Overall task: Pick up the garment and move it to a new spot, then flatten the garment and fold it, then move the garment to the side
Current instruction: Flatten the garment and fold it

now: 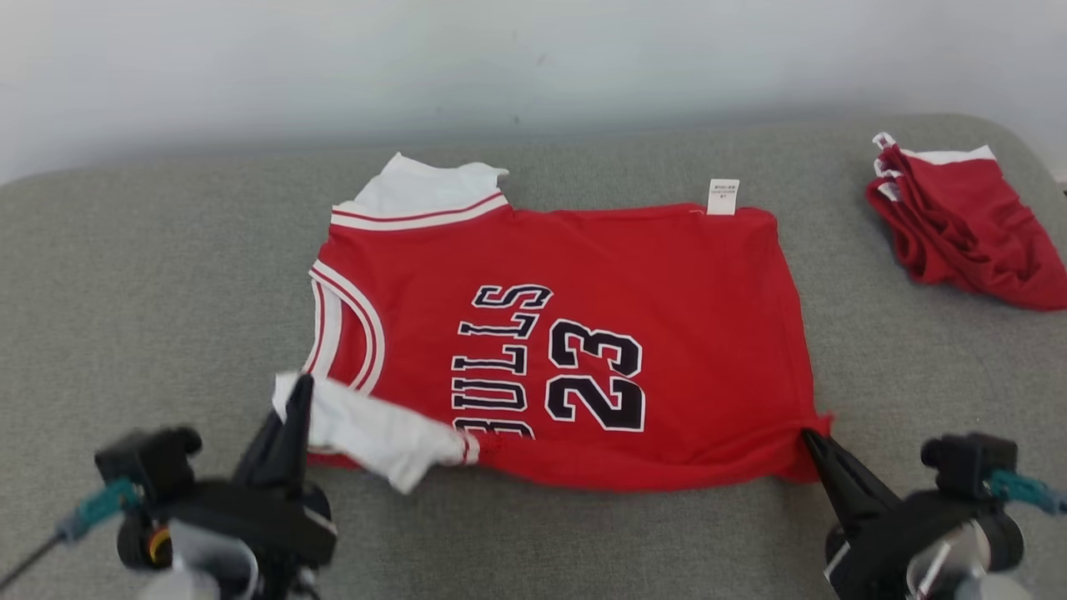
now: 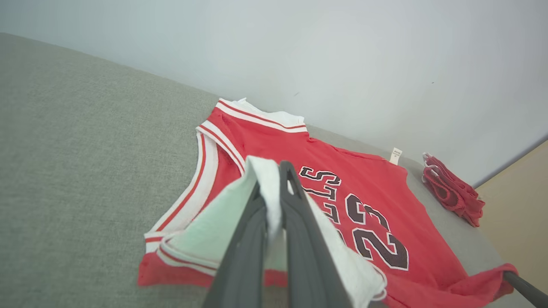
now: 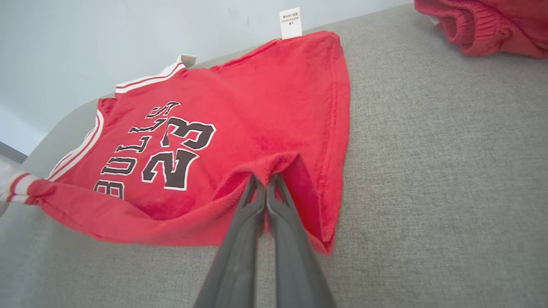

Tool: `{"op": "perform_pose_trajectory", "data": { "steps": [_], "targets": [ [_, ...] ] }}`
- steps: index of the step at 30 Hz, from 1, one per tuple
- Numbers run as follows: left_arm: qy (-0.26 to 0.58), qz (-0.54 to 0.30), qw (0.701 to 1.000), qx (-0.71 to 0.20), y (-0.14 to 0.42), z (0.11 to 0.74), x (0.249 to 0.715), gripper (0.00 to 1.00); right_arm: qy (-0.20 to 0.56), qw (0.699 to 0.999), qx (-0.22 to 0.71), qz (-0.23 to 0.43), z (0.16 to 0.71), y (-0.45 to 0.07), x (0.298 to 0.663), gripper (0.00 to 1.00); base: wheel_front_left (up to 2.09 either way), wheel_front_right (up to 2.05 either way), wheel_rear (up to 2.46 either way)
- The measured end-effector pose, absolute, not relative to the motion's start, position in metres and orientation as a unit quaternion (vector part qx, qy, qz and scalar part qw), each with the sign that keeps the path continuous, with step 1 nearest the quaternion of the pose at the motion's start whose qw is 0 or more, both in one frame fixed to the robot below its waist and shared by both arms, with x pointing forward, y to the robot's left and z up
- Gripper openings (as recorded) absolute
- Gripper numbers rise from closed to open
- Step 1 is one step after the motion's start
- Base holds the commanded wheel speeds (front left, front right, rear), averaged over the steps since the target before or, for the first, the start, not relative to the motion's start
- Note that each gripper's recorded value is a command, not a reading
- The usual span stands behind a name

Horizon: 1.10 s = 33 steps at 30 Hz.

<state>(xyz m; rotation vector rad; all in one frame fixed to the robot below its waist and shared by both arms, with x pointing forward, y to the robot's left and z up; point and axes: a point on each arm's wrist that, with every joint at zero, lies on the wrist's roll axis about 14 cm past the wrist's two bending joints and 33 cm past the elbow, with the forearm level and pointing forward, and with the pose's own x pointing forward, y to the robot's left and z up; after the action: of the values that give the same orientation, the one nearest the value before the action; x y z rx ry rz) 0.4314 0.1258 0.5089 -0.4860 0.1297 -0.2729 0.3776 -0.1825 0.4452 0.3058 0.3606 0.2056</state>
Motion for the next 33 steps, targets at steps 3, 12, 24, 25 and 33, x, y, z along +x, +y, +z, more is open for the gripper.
{"op": "perform_pose_trajectory", "data": {
  "steps": [3, 12, 24, 25, 33],
  "targets": [
    [0.064, -0.139, 0.961, -0.229, 0.126, 0.51, 0.456, 0.0, 0.181, 0.967, 0.147, 0.102, 0.444, -0.182, 0.395, 0.0, 0.0, 0.0, 0.0],
    [0.083, -0.137, 0.966, -0.205, 0.124, 0.489, 0.517, 0.0, 0.182, 0.97, 0.138, 0.085, 0.433, -0.188, 0.441, 0.0, 0.0, 0.0, 0.0],
    [0.07, -0.136, 0.967, -0.202, 0.121, 0.472, 0.526, 1.0, 0.164, 0.977, 0.122, 0.062, 0.424, -0.207, 0.441, 1.0, 0.0, 0.0, 0.0],
    [0.068, -0.135, 0.968, -0.203, 0.123, 0.472, 0.523, 1.0, 0.165, 0.977, 0.122, 0.061, 0.423, -0.209, 0.436, 1.0, 0.0, 0.0, 0.0],
    [0.109, -0.12, 0.971, -0.178, 0.142, 0.443, 0.474, 1.0, 0.168, 0.976, 0.125, 0.066, 0.42, -0.208, 0.404, 1.0, 0.0, 0.0, 0.0]
  ]
}}
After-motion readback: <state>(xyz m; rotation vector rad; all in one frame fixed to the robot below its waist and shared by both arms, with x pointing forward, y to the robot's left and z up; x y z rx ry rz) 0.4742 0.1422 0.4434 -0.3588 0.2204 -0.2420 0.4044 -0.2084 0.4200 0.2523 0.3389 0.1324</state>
